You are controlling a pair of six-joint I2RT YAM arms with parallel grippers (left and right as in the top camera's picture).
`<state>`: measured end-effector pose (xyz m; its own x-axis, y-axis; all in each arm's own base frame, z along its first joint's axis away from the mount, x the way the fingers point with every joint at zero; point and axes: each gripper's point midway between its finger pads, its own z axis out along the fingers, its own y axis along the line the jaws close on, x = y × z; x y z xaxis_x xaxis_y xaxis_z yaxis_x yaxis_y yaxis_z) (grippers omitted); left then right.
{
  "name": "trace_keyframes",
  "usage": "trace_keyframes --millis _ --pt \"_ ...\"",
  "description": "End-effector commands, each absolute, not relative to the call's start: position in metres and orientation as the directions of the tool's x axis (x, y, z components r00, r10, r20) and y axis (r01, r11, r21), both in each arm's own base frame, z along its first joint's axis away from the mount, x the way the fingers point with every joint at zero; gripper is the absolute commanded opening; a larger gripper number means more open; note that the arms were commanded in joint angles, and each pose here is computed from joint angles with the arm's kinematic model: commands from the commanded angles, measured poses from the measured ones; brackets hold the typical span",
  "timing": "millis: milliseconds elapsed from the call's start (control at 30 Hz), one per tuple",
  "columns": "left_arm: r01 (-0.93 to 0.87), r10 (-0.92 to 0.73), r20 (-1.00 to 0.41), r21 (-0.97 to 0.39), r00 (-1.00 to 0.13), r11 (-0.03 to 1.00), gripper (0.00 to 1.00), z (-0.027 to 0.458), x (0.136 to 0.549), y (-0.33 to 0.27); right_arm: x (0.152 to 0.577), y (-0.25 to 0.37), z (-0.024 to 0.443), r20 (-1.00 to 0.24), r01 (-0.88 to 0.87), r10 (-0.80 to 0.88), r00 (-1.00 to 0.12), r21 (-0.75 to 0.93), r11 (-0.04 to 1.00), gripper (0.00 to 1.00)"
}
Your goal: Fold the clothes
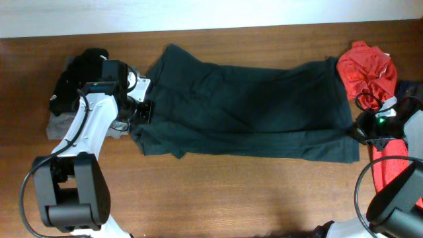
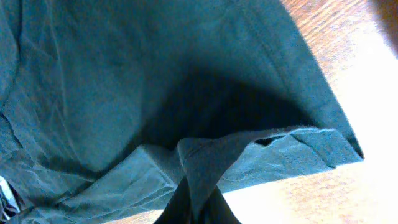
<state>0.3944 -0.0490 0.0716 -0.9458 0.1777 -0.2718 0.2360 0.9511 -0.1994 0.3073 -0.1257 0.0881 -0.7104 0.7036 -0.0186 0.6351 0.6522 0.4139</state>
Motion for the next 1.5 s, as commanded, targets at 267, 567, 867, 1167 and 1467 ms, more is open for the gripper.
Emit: trace_keyframes --millis 267,567,867,1167,1467 --pt "0.215 0.181 -0.258 -0.108 -0.949 0.971 0.01 0.064 0.398 -0.031 0.298 -0.146 0.075 -0.048 0.681 0.717 -0.695 0.273 0.679 0.06" --pt "0.192 0.154 -0.292 -0.107 -0.944 0.976 0.58 0.079 0.41 -0.029 0.295 -0.146 0.075 -0.043 0.685 0.717 -0.696 0.261 0.68 0.49" --pt "0.272 0.181 -0.465 -0.137 -0.867 0.953 0.57 0.197 0.448 -0.052 0.319 -0.129 0.154 -0.197 0.523 0.637 -0.746 0.418 0.743 0.52" --pt "0.384 0.229 -0.538 -0.195 -0.811 0.903 0.65 0.165 0.515 -0.106 0.384 -0.084 0.212 -0.435 0.268 0.426 -0.793 0.378 0.886 0.78" --pt "0.333 0.126 -0.603 -0.245 -0.788 0.91 0.64 0.077 0.587 -0.116 0.396 -0.074 0.193 -0.402 0.257 0.411 -0.819 0.384 0.887 0.78"
